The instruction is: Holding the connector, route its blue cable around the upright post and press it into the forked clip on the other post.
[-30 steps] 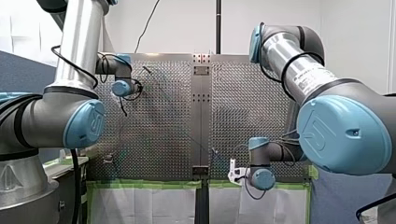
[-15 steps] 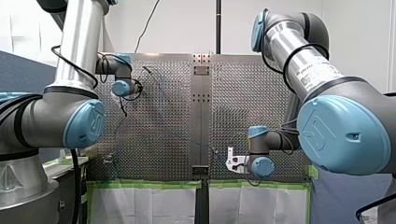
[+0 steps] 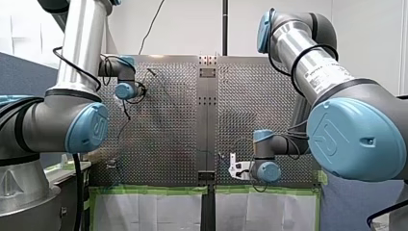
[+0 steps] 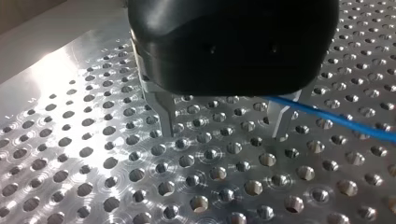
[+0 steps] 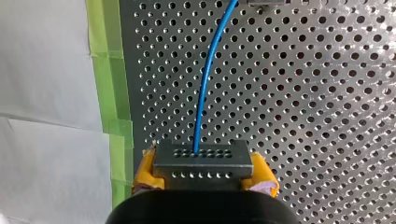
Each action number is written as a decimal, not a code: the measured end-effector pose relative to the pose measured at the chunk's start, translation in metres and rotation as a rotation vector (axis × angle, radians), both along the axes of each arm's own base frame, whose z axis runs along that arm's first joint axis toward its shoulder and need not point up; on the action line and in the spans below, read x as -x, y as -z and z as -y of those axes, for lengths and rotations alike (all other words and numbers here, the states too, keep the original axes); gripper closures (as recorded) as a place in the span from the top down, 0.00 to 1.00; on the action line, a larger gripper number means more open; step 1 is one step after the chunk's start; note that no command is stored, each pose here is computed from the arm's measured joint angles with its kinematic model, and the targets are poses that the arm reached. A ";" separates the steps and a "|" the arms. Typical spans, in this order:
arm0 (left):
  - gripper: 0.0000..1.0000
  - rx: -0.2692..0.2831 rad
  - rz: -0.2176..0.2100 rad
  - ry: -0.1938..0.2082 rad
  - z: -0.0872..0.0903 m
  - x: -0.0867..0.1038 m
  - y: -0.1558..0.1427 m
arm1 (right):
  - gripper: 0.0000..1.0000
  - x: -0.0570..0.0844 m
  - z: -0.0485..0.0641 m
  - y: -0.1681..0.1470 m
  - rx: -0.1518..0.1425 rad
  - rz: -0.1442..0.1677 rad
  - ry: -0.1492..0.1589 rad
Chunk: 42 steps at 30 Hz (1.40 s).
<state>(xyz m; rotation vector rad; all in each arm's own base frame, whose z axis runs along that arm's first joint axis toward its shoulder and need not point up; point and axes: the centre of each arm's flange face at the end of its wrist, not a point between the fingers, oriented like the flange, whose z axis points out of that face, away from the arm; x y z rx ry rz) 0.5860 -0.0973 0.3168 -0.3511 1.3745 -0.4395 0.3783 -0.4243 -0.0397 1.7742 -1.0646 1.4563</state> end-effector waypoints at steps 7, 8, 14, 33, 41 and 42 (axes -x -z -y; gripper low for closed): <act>0.98 0.001 -0.003 -0.006 -0.001 0.000 0.000 | 0.00 0.000 0.000 0.000 0.003 -0.001 0.004; 0.98 0.002 -0.004 -0.007 -0.001 0.000 0.000 | 0.00 0.000 0.000 0.000 0.005 0.000 0.004; 0.98 -0.004 -0.016 -0.020 -0.001 0.002 0.002 | 0.00 -0.001 0.001 -0.001 0.010 0.003 0.002; 0.98 0.111 -0.076 -0.033 -0.012 0.006 0.009 | 0.00 -0.002 0.001 -0.001 0.011 0.008 -0.001; 0.98 0.182 -0.113 0.000 -0.014 0.009 0.012 | 0.00 -0.002 0.001 -0.001 0.014 0.013 -0.001; 0.98 0.190 -0.117 0.006 -0.014 0.010 0.012 | 0.00 -0.002 0.001 -0.001 0.014 0.014 -0.001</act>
